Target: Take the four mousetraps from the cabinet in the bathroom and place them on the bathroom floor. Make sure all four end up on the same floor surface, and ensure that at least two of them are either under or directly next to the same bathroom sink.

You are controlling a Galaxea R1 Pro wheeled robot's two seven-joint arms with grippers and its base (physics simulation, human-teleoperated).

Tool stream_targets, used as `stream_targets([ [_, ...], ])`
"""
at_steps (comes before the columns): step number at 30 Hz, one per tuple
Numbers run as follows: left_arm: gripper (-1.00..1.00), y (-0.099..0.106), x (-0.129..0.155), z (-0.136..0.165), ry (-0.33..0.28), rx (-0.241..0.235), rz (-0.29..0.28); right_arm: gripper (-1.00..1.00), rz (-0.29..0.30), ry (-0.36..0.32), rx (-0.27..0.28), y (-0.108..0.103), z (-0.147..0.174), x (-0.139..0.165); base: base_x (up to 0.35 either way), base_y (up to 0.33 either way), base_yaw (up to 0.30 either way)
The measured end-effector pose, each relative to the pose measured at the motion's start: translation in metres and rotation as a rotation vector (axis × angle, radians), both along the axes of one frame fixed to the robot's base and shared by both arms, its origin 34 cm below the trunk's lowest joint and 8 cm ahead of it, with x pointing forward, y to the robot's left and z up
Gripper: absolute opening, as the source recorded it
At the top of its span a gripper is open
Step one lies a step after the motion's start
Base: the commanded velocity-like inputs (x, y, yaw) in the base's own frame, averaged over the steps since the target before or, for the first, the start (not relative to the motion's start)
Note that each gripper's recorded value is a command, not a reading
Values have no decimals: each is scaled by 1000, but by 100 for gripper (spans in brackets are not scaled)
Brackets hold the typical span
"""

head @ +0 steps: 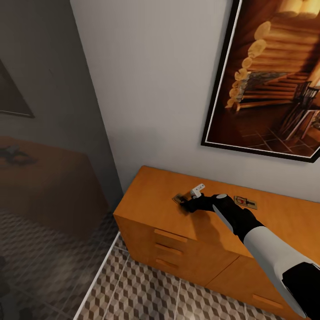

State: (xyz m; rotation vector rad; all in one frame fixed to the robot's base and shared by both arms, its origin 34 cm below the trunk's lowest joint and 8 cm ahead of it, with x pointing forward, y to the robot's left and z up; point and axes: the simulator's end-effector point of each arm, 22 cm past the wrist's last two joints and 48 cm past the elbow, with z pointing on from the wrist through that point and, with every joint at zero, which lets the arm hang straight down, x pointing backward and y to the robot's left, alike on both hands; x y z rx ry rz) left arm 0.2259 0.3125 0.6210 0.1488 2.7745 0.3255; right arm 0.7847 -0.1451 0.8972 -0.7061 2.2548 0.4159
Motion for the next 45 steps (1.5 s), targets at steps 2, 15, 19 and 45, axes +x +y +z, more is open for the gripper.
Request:
stream_targets([
  [2, 100, 0, 0, 0, 0, 0, 0, -100, 0, 0, -1, 0, 0, 0, 0, 0, 0],
  [15, 100, 0, 0, 0, 0, 0, 0, -100, 4, 2, 6, 3, 1, -1, 0, 0, 0],
  [19, 100, 0, 0, 0, 0, 0, 0, -100, 4, 2, 5, 3, 1, -1, 0, 0, 0],
  [45, 100, 0, 0, 0, 0, 0, 0, -100, 0, 17, 2, 3, 1, -2, 0, 0, 0],
])
